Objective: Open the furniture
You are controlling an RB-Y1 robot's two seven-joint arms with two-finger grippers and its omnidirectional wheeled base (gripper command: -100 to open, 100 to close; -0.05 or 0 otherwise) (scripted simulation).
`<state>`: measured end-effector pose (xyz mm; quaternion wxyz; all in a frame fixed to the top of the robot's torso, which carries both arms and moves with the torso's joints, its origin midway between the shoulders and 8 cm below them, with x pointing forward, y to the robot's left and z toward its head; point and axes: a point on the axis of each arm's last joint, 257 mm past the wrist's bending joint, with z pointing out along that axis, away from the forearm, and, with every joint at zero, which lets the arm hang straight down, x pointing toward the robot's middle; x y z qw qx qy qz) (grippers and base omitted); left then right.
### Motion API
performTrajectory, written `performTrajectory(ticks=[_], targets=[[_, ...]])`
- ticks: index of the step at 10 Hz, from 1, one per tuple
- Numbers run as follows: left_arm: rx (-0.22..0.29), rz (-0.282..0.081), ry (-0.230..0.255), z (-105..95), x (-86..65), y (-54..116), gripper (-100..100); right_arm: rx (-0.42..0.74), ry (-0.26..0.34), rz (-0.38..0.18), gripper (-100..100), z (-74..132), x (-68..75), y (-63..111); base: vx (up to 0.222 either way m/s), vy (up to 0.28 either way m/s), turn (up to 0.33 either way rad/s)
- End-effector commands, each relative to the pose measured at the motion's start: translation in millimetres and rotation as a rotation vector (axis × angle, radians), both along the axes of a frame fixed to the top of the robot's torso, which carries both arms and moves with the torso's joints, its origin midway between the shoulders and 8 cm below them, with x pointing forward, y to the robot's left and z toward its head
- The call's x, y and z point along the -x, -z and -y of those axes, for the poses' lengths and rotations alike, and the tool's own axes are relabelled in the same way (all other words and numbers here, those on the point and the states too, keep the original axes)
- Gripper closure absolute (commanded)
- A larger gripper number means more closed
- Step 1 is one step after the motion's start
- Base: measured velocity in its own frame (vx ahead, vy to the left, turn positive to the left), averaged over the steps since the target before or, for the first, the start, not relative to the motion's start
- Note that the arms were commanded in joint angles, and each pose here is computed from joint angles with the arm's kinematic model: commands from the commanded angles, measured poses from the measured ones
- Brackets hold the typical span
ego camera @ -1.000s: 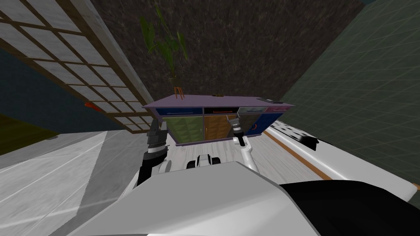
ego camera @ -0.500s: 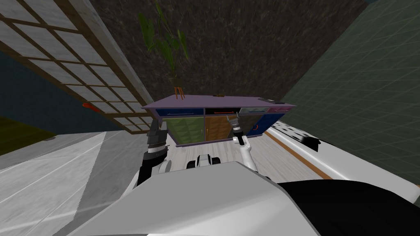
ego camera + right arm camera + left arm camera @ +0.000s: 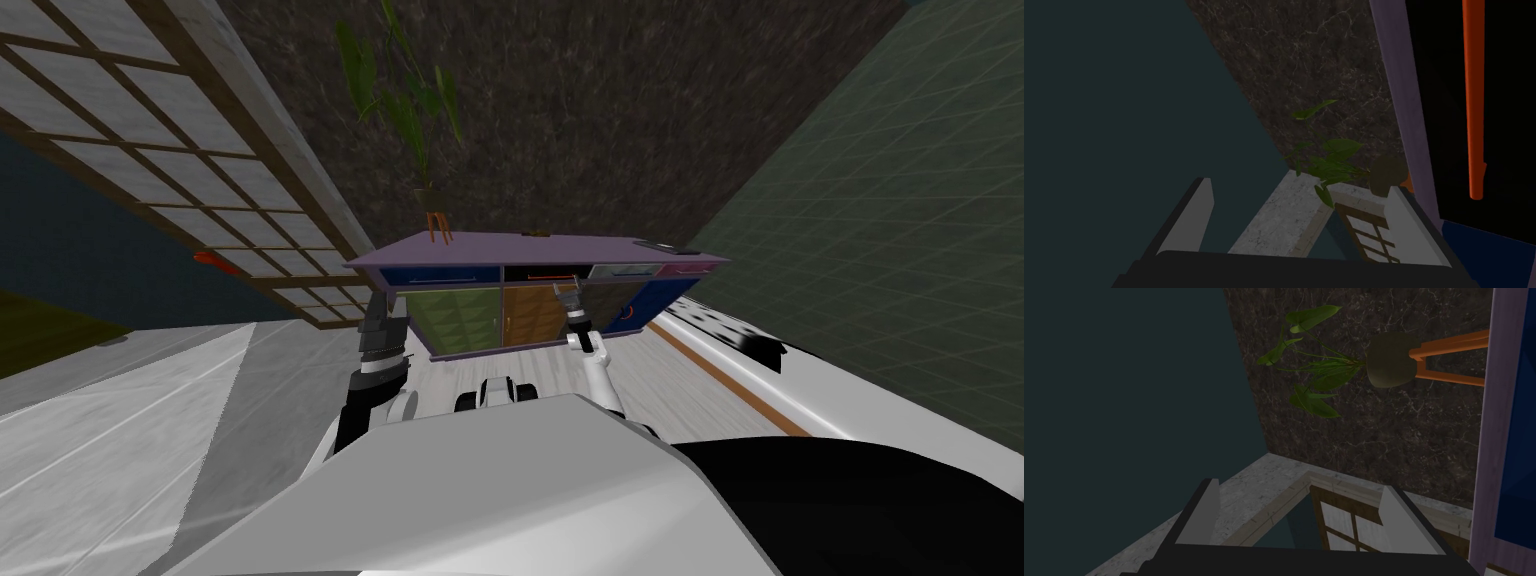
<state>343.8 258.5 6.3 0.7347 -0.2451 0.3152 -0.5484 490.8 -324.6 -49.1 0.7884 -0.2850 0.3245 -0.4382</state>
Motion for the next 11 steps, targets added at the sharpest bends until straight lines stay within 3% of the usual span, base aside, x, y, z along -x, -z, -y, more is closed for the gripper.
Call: performTrajectory(ticks=[1,8,11], targets=[[0.000,0.000,0.000,0.0,0.0,0.0,0,0.053,0.061,-0.006,-100,3.8,-5.6,9.0,0.043,0.031,-0.004],[0.000,0.000,0.000,0.0,0.0,0.0,0,0.148,0.193,-0.047,-100,8.5,-22.4,42.3,0.046,0.036,-0.006],[0.000,0.000,0.000,0.0,0.0,0.0,0,0.166,0.247,-0.081,-100,-0.5,-30.3,66.0,0.053,0.036,-0.008]])
